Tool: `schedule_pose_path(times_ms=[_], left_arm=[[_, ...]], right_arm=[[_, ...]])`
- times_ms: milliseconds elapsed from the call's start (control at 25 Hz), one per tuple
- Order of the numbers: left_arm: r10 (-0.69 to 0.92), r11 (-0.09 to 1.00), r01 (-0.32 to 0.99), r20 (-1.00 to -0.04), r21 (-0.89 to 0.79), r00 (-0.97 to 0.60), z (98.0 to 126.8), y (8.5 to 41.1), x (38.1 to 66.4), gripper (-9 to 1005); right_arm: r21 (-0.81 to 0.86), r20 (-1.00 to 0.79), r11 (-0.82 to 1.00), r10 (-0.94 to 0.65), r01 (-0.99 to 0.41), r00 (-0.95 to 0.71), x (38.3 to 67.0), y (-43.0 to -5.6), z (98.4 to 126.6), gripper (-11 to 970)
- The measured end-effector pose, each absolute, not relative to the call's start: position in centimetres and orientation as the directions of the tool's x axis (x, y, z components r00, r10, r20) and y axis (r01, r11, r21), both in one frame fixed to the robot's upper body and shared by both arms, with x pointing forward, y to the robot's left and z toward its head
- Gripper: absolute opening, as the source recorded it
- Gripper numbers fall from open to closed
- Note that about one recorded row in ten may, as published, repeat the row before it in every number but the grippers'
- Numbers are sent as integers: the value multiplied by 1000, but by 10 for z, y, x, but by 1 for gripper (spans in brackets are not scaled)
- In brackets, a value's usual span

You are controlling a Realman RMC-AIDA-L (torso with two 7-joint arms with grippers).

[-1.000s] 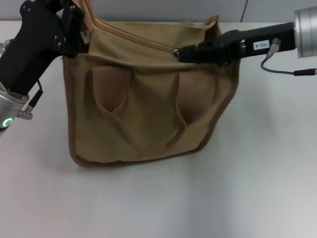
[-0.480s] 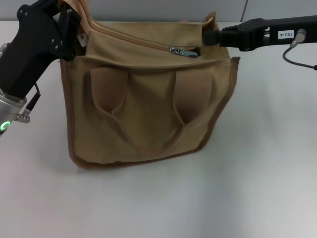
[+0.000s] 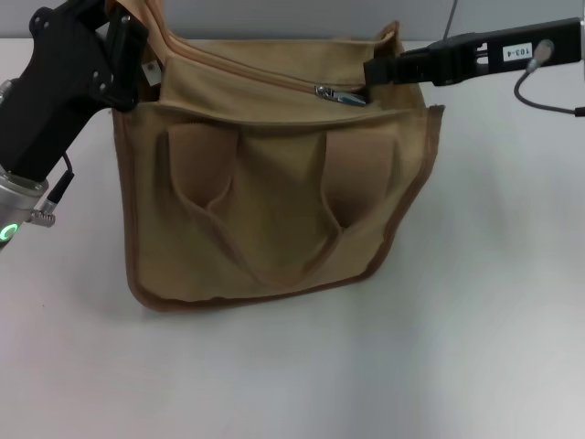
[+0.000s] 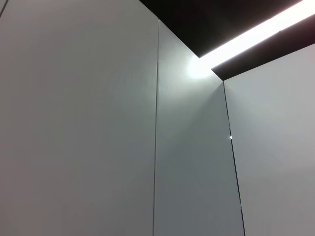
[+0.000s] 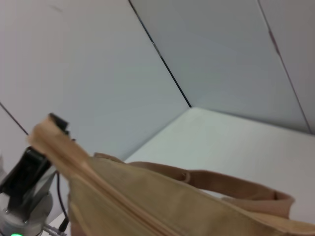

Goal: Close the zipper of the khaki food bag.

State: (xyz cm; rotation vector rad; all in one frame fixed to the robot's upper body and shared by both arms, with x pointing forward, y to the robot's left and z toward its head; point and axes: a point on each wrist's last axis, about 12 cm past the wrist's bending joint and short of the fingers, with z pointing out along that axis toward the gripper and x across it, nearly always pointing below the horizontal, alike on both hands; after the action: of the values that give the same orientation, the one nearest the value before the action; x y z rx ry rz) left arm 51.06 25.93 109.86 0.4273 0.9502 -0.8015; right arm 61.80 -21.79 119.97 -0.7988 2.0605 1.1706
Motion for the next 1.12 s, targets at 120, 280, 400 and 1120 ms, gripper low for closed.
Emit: schedule_pose_path(times_ms=[120,280,400,1120], left_arm=[[-414,643,766,-847,-13,333,1099,259,511,32],[-416,640,768,-846,-11,335,1099,259,511,32],[-416,639,769,-845,-10,335,1100,259,511,32],[-425,630,777,-840,-6,338,1101,257,512,33]], right_arm=[[563,-709,435,-184,-703,-681,626,-217,1203,113],[622,-638,447,-187,-643,-747,633,-213,1208,168],[639,-609,456,-193,-620,-769,635,-211,1209,254],[672,-560,441,-224,-595,-798,634,-192,1207,280]])
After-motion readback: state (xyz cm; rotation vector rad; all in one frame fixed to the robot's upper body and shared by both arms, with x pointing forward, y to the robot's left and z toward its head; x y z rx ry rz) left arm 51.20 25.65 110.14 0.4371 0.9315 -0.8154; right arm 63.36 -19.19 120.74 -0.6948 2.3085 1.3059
